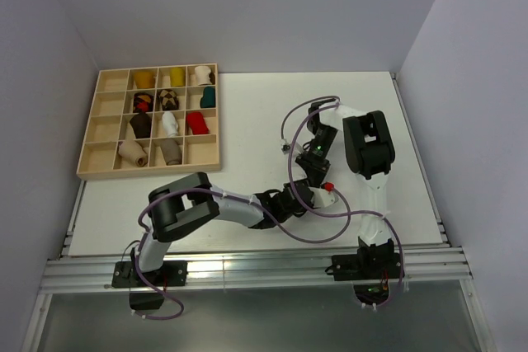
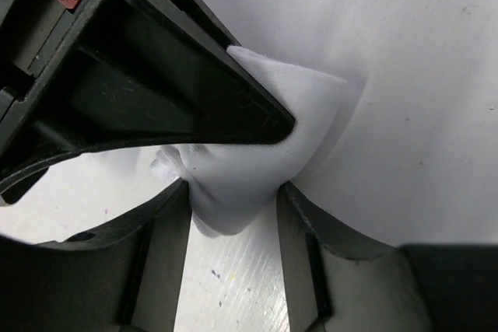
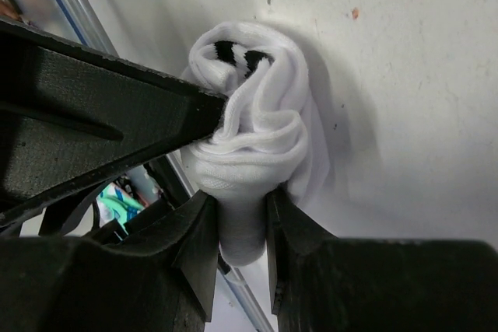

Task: Roll the socks
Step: Pick up the sock at the center of the board.

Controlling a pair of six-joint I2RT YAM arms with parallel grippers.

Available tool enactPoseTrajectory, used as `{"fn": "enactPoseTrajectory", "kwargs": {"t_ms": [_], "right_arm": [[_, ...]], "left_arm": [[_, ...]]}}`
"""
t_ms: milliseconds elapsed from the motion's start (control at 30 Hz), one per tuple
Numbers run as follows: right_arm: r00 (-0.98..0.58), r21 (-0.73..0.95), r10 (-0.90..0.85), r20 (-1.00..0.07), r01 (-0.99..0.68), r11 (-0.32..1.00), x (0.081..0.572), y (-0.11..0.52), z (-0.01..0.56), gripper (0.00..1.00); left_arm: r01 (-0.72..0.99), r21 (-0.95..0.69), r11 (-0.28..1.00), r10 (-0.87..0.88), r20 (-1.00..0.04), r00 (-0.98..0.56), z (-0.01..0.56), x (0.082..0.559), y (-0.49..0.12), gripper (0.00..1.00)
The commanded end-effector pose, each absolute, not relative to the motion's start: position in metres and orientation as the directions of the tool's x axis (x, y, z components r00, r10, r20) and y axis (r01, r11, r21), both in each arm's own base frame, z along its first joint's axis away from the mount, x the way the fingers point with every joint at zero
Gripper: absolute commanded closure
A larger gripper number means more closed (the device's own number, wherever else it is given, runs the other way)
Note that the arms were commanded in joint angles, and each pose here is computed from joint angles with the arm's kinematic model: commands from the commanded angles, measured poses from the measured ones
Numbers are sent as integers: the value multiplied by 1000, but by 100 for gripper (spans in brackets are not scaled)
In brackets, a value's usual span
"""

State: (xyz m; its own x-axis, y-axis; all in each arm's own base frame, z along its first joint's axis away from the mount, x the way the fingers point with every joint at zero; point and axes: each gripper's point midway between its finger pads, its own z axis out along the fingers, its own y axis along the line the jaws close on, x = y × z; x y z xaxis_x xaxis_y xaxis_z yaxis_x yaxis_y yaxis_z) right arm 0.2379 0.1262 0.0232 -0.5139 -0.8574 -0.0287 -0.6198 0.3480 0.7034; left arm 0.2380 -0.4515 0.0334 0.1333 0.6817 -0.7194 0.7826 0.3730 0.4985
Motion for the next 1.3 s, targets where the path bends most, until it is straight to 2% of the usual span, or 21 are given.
{"fn": "enactPoseTrajectory", "kwargs": {"t_ms": [0, 67, 167, 200, 333, 500, 633, 667, 767, 867, 933, 1100, 1267], "right_arm": [[-469, 686, -883, -6, -644, 337, 240, 120, 7, 80], [-467, 688, -884, -4, -643, 337, 240, 119, 7, 80], [-465, 686, -885, -3, -645, 336, 240, 119, 7, 80], [-466, 686, -885, -2, -644, 337, 240, 119, 7, 80], [-468, 689, -883, -21, -647, 327, 240, 121, 9, 76], [-498, 696, -865, -66, -644, 318, 243, 130, 14, 69], [-563, 678, -812, -155, -658, 327, 256, 137, 31, 61], [-587, 665, -781, -213, -673, 324, 262, 142, 45, 54], [-656, 665, -696, -292, -662, 345, 272, 139, 69, 41], [-678, 663, -642, -357, -669, 338, 271, 130, 97, 35], [-676, 647, -619, -399, -686, 332, 268, 127, 111, 34], [-738, 578, -511, -441, -669, 467, 281, 108, 134, 33], [-755, 489, -375, -537, -641, 591, 296, 80, 168, 32]], "left_arm": [[894, 370, 252, 706, -702, 92, -11, 215, -456, 51], [904, 345, 253, 712, -699, 67, -16, 217, -456, 55], [929, 294, 226, 724, -689, 42, -22, 211, -460, 76], [934, 282, 219, 730, -683, 35, -23, 209, -461, 86], [952, 221, 213, 754, -657, -16, -35, 203, -459, 100], [954, 174, 244, 755, -652, -74, -38, 198, -455, 100], [938, 162, 307, 739, -661, -128, -35, 201, -450, 100], [929, 153, 338, 734, -661, -158, -37, 201, -446, 100], [914, 122, 388, 708, -674, -211, -35, 204, -445, 100], [902, 102, 418, 687, -686, -241, -32, 207, -443, 100], [894, 102, 437, 657, -715, -240, -24, 210, -446, 100], [870, 35, 492, 596, -742, -307, -15, 211, -441, 100], [829, -88, 552, 487, -773, -407, 12, 220, -436, 100]]}}
